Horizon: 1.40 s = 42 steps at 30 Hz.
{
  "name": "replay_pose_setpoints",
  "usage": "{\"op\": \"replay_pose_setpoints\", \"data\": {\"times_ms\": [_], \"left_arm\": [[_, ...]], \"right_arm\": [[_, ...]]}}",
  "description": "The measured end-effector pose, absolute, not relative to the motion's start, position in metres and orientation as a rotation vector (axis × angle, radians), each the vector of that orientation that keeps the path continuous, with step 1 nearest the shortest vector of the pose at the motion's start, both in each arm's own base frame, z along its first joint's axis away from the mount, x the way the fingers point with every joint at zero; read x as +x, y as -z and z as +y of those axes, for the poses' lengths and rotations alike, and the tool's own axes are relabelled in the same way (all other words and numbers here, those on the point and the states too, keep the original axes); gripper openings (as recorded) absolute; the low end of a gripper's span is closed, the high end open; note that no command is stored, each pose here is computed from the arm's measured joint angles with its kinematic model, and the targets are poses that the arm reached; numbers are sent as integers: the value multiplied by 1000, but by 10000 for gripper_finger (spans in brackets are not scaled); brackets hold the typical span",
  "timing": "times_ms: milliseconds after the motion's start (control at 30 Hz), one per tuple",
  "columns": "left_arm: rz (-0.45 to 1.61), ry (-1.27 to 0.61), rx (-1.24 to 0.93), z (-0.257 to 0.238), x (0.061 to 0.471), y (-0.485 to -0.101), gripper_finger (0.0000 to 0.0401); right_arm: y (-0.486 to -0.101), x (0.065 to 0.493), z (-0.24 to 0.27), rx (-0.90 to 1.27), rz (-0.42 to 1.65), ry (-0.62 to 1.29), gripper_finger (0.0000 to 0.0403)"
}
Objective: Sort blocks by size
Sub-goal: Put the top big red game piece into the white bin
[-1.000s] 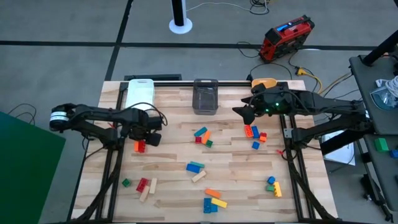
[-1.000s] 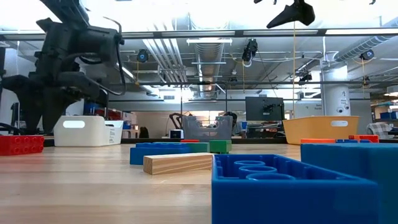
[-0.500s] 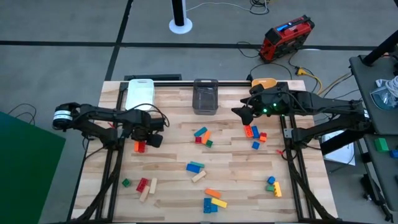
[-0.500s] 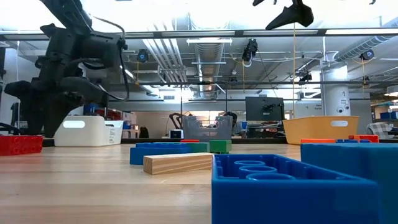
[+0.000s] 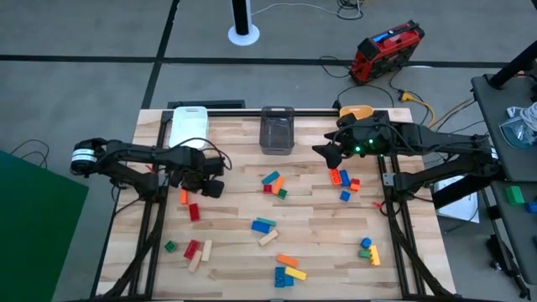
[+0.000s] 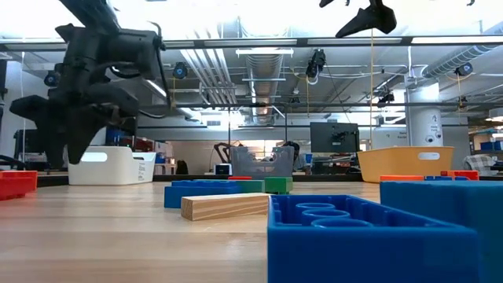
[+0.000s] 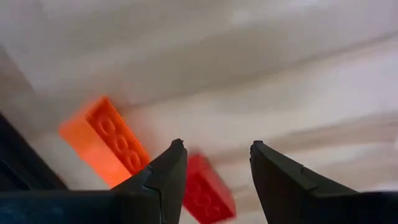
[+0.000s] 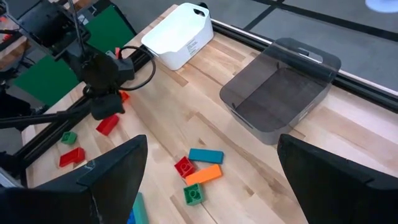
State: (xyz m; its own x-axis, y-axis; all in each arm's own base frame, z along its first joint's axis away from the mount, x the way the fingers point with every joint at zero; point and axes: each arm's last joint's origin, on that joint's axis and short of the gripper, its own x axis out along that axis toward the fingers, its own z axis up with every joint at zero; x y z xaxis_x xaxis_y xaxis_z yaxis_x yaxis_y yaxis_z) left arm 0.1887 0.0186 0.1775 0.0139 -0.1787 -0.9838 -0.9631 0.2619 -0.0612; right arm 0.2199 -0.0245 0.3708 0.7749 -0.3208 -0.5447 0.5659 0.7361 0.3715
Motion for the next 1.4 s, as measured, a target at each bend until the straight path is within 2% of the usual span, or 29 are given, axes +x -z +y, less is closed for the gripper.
{"op": "replay_pose_setpoints", "data": {"times_ms": [300,533,800,967,1133,1400], "left_arm": [[1472,-891,-1227,-38,195,-196,155],[1444,-1052,-1201,-78,177,-190,180],[1301,-1105,-1153,-77,177,-188,221],[1298,-1148,-1135,-74,171,-177,224],[1259,-1094,-1197,-75,172,-163,224],[1220,-1110,-1209,-70,164,-143,224]], "right_arm": [[-371,220,-24,554,473,507,350],[-371,220,-24,545,475,505,350],[-371,220,-25,512,483,496,350],[-371,220,-25,512,483,496,350],[-371,220,-25,512,483,496,350],[-371,220,-25,512,483,496,350]]}}
